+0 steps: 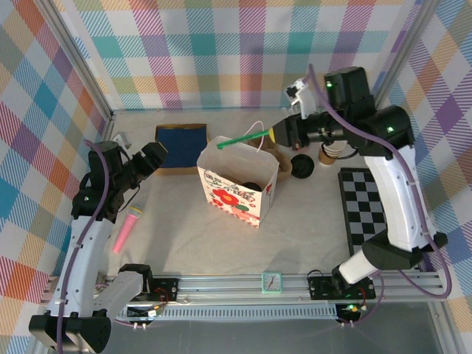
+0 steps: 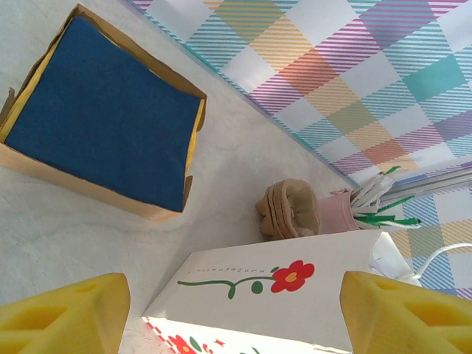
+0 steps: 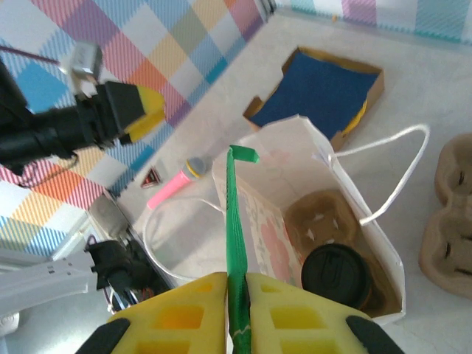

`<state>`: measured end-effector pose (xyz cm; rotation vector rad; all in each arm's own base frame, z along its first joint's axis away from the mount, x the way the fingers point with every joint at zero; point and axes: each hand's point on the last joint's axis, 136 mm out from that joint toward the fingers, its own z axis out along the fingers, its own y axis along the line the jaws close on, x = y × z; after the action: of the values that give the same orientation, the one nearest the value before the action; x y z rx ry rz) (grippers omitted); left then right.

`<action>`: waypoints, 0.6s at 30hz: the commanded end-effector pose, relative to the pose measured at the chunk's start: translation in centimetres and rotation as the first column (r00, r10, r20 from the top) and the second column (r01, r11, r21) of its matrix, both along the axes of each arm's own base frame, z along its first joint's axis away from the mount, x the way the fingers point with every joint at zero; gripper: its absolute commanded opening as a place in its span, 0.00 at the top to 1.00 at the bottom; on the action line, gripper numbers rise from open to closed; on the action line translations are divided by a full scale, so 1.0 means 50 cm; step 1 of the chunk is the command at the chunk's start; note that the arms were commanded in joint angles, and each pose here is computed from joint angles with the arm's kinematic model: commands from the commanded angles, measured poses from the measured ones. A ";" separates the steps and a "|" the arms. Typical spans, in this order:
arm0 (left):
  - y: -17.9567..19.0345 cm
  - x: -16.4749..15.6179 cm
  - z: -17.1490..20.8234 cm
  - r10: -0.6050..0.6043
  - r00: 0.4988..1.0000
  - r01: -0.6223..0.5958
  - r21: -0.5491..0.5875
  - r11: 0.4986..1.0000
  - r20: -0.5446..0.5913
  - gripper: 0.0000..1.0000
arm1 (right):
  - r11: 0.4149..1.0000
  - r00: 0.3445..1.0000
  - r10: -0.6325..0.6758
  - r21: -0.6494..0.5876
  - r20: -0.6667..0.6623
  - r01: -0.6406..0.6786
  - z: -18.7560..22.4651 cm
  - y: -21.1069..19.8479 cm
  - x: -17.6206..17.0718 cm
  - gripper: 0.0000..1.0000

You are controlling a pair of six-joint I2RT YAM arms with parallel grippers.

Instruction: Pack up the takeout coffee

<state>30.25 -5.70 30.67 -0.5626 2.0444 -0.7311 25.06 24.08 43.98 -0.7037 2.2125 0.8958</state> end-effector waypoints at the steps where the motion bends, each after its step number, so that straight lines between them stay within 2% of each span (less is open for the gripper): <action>1: -0.003 -0.013 0.026 -0.019 0.999 0.019 0.004 1.000 0.035 0.25 | 0.996 0.999 -0.018 -0.092 -0.037 0.014 -0.045 0.006 0.012 0.84; 9: -0.006 -0.021 0.028 -0.026 0.999 0.026 0.005 1.000 0.039 0.25 | 0.980 0.997 -0.007 -0.201 -0.074 -0.009 -0.112 0.057 0.036 0.84; 18: -0.007 -0.024 0.019 -0.030 0.999 0.029 0.013 0.999 0.031 0.25 | 0.946 0.998 -0.017 -0.325 -0.059 -0.003 -0.159 0.101 0.065 0.86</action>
<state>29.73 -5.70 31.10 -0.5532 2.0327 -0.7331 28.36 29.29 36.27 -0.8033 2.4388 0.6365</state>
